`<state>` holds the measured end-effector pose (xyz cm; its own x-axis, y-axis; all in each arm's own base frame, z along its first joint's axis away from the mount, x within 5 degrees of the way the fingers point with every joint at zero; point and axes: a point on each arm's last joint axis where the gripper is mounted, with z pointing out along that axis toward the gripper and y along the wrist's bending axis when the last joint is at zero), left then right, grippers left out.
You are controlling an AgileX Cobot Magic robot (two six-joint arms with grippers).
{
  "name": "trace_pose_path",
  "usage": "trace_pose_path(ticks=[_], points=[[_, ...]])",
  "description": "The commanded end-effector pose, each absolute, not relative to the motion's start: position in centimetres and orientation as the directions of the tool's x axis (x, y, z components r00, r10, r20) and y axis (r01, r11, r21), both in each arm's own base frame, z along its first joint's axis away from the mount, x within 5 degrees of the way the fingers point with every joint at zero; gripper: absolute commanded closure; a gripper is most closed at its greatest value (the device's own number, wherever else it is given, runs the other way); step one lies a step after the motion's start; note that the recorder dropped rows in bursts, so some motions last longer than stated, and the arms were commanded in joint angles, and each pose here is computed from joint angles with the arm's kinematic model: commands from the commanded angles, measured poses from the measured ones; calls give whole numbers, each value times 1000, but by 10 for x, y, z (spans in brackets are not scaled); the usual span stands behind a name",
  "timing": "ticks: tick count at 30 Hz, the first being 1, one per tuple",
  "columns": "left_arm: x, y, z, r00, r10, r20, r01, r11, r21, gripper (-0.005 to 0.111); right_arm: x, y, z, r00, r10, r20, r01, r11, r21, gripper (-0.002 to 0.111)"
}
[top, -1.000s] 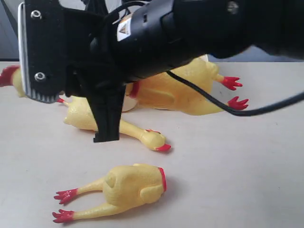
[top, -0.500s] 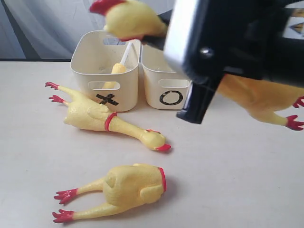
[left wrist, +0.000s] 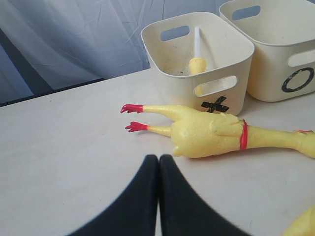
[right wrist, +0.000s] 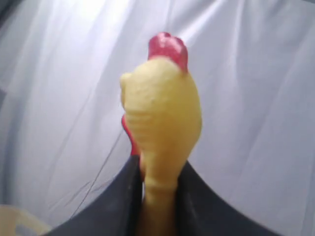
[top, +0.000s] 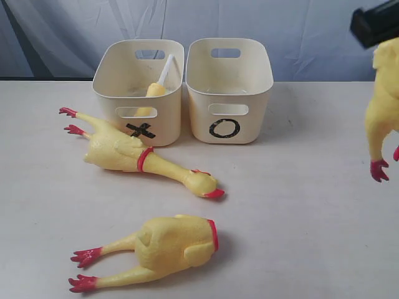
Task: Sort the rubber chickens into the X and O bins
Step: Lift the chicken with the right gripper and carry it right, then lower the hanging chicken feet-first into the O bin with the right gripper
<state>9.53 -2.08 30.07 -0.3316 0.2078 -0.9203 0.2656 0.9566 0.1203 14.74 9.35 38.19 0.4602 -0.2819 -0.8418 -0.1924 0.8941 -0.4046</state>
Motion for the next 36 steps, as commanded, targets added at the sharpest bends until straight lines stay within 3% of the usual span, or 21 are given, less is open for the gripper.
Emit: trace_pose_path(ticks=[1,7,18,28,36], points=[[94,-22,301,-321,197,-927,270,957,110,107,147,75,391,513,-83,-854,-108,981,-161,109],[94,-22,301,-321,197,-927,270,957,110,107,160,77,389,566,63,-822,-75,997,25,109],[94,-22,301,-322,197,-926,270,957,110,107,228,63,354,487,165,-858,-103,986,132,109],[94,-22,300,-325,194,-926,271,957,105,107,266,32,393,498,203,-843,-137,978,155,109],[94,-22,300,-325,194,-926,271,957,105,107,301,31,415,461,338,-820,-269,934,234,109]])
